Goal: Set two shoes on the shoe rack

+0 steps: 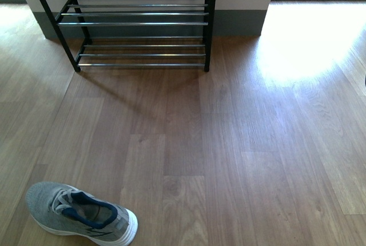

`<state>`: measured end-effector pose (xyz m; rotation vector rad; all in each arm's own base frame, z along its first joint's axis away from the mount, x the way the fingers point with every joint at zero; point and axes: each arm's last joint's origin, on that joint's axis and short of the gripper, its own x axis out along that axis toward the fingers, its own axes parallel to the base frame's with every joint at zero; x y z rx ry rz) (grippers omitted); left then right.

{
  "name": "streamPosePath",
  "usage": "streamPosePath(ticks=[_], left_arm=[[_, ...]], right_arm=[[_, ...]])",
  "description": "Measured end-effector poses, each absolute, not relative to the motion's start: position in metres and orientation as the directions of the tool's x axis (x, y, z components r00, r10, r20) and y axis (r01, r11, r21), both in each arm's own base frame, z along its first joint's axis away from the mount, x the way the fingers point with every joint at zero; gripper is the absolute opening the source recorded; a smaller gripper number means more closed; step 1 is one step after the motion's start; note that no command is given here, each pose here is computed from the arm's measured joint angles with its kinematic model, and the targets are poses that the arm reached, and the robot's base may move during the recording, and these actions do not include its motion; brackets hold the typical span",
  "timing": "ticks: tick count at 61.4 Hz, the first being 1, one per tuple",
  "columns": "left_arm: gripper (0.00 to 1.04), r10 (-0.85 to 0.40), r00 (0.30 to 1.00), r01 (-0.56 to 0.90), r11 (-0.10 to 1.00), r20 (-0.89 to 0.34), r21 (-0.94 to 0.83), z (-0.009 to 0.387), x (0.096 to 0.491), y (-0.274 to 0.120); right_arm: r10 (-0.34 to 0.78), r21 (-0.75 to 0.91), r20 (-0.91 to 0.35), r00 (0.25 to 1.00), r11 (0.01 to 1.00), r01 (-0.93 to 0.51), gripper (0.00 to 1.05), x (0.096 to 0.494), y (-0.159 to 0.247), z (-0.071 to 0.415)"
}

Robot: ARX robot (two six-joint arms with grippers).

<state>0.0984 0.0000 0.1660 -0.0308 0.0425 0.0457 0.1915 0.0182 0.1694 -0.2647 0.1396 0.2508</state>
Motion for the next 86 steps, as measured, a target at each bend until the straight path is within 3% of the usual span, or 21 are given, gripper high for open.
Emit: streamPosePath(ticks=[5, 11, 20, 28, 40, 52, 65, 86], left_arm=[[0.95, 0.242, 0.933, -0.265, 0.963, -0.266, -0.054, 0.169, 0.104, -0.005], [0.95, 0.342, 0.866, -0.413, 0.901, -0.365, -0.135, 0.171, 0.129, -0.016], [0.95, 0.208, 0.812, -0.459, 0.805, -0.545, -0.376, 0.148, 0.183, -0.044], [0.95, 0.093, 0.673, -0.587, 0.67, -0.734, -0.454, 0.089, 0.219, -0.072], [0.95, 0.087, 0.405, -0.764, 0.579, -0.91, -0.284, -0.009, 0.24, -0.091], [0.95, 0.138, 0.188, -0.828, 0.555, -0.972, -0.081, -0.073, 0.237, -0.084], [0.95, 0.143, 0.145, -0.838, 0.545, -0.979, -0.045, -0.073, 0.238, -0.085], [0.95, 0.115, 0.168, -0.847, 0.525, -0.979, -0.084, -0.073, 0.241, -0.086]], right_arm=[[0.232, -0.239, -0.169, 0.958, 0.933, -0.268, 0.01, 0.191, 0.018, 0.169], [0.241, -0.238, -0.168, 0.956, 0.931, -0.277, 0.01, 0.191, 0.019, 0.169], [0.25, -0.238, -0.168, 0.954, 0.929, -0.285, 0.01, 0.191, 0.019, 0.169], [0.25, -0.237, -0.168, 0.954, 0.929, -0.285, 0.01, 0.191, 0.019, 0.169], [0.247, -0.238, -0.168, 0.954, 0.929, -0.282, 0.01, 0.191, 0.019, 0.169], [0.247, -0.238, -0.168, 0.954, 0.929, -0.282, 0.01, 0.191, 0.019, 0.169], [0.247, -0.238, -0.168, 0.954, 0.929, -0.283, 0.01, 0.191, 0.019, 0.169], [0.247, -0.238, -0.168, 0.954, 0.929, -0.283, 0.01, 0.191, 0.019, 0.169]])
